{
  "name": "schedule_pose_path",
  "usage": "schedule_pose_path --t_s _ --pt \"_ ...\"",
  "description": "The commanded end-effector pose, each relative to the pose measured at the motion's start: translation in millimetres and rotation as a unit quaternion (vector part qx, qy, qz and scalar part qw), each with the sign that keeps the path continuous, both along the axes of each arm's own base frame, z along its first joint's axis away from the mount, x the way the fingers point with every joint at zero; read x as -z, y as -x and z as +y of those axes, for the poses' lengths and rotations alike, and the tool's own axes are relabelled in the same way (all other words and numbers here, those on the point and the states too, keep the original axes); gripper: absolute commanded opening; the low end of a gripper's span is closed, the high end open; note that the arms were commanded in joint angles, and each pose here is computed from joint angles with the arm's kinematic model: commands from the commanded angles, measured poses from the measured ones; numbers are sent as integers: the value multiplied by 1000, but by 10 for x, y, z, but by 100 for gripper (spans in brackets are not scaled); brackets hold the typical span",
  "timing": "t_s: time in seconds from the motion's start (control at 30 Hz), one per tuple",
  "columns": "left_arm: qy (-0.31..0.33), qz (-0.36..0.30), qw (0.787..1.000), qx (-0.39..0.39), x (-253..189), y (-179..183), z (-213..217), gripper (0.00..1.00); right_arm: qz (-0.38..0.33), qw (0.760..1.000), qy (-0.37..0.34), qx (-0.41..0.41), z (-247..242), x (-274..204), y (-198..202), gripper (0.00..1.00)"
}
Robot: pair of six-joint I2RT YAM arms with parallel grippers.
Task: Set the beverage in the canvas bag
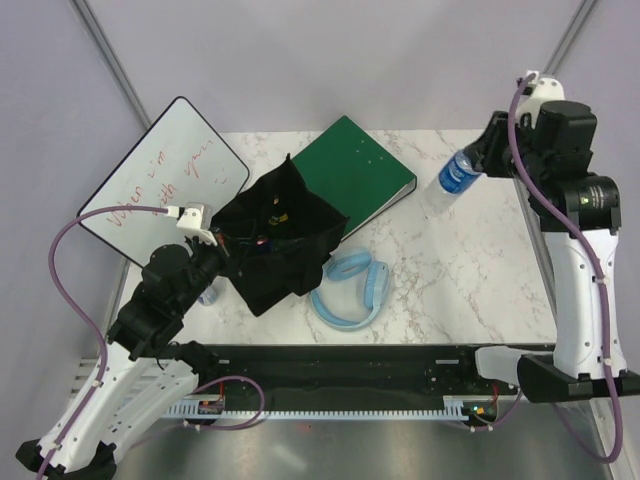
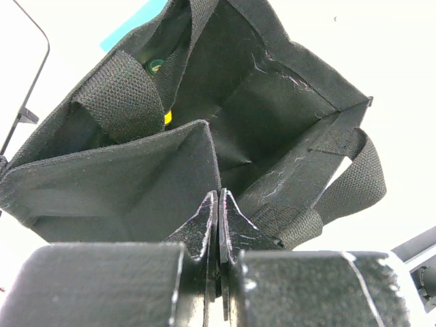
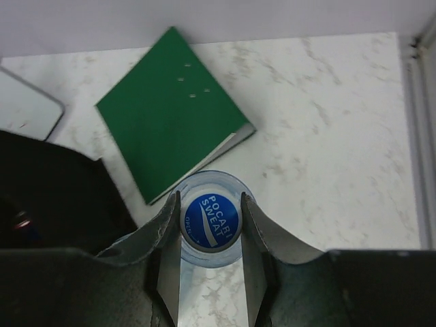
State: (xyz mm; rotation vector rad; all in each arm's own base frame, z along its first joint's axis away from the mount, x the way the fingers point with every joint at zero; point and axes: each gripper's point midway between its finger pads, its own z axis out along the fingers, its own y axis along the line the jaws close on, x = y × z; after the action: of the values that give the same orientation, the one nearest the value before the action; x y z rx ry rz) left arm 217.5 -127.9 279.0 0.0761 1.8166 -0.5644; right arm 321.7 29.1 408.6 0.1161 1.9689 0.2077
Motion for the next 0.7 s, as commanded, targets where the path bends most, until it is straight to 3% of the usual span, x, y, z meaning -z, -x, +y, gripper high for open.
schedule_pose_path --t_s 0.0,0.2,0.33,0.67 --pt "-31 11 999 -1 134 -12 32 2 -91 986 -48 -131 805 -733 21 0" --pt "-28 11 1000 0 123 -8 31 2 -192 943 -113 -248 1630 -1508 91 0" --pt "-26 7 1000 -8 111 -2 61 2 -210 911 -157 -319 2136 -1701 192 0" --pt "-23 7 1000 -7 100 5 60 2 -171 886 -145 -406 3281 -1306 340 0"
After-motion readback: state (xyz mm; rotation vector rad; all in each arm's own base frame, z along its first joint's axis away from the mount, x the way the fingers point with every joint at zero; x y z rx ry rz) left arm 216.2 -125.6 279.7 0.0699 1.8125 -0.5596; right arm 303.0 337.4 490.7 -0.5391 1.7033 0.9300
